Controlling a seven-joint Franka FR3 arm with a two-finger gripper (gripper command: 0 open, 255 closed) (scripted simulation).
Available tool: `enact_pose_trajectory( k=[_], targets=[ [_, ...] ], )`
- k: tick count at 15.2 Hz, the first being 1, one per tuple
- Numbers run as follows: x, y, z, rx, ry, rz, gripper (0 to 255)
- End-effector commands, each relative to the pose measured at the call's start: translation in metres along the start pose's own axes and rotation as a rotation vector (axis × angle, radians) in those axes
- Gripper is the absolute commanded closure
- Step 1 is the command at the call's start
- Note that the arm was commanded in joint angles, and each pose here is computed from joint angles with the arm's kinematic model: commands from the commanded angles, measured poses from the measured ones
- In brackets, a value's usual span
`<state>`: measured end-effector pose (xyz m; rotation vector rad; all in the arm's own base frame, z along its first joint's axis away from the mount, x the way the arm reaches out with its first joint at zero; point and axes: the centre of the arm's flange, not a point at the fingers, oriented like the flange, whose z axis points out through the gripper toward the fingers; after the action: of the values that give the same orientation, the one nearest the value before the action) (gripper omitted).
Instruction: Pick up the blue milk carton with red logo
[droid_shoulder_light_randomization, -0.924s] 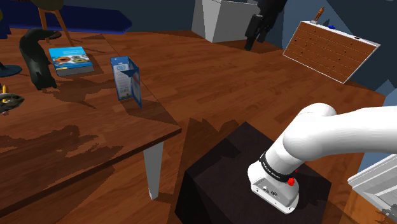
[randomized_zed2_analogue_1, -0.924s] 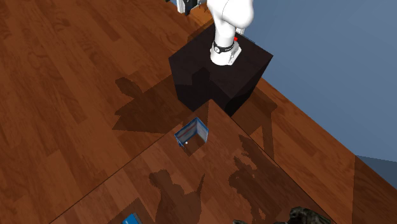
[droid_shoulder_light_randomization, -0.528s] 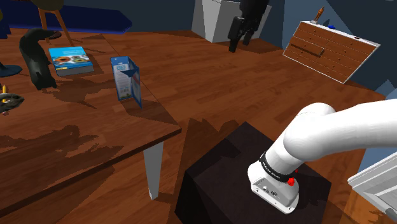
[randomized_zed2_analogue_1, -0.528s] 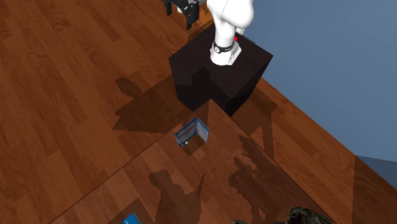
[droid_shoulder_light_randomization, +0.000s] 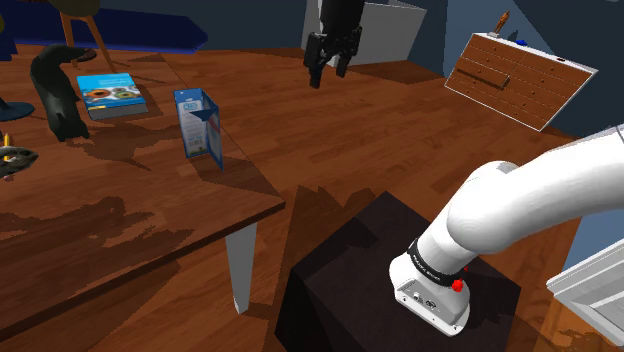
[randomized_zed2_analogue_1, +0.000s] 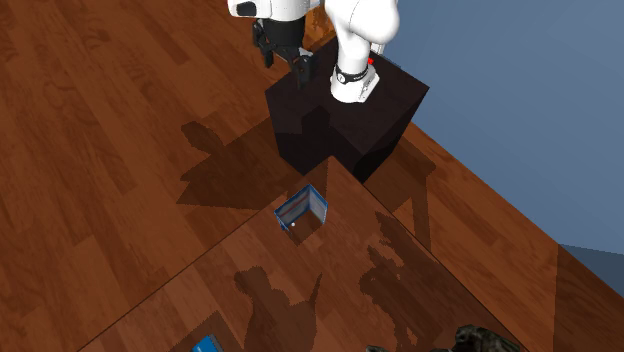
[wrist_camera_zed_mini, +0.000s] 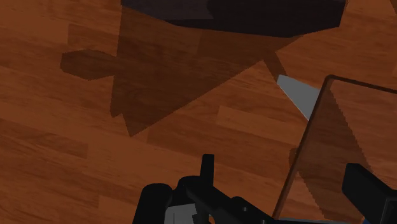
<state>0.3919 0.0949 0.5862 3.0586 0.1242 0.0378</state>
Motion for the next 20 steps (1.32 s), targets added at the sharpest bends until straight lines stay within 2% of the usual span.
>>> enact_pose_trajectory(
  k=[1, 20],
  targets=[
    [0.017, -0.019, 0.005, 0.008, -0.004, -0.001, 0],
    [0.186, -0.191, 0.057, 0.074, -0.04, -0.012, 0]
  ],
)
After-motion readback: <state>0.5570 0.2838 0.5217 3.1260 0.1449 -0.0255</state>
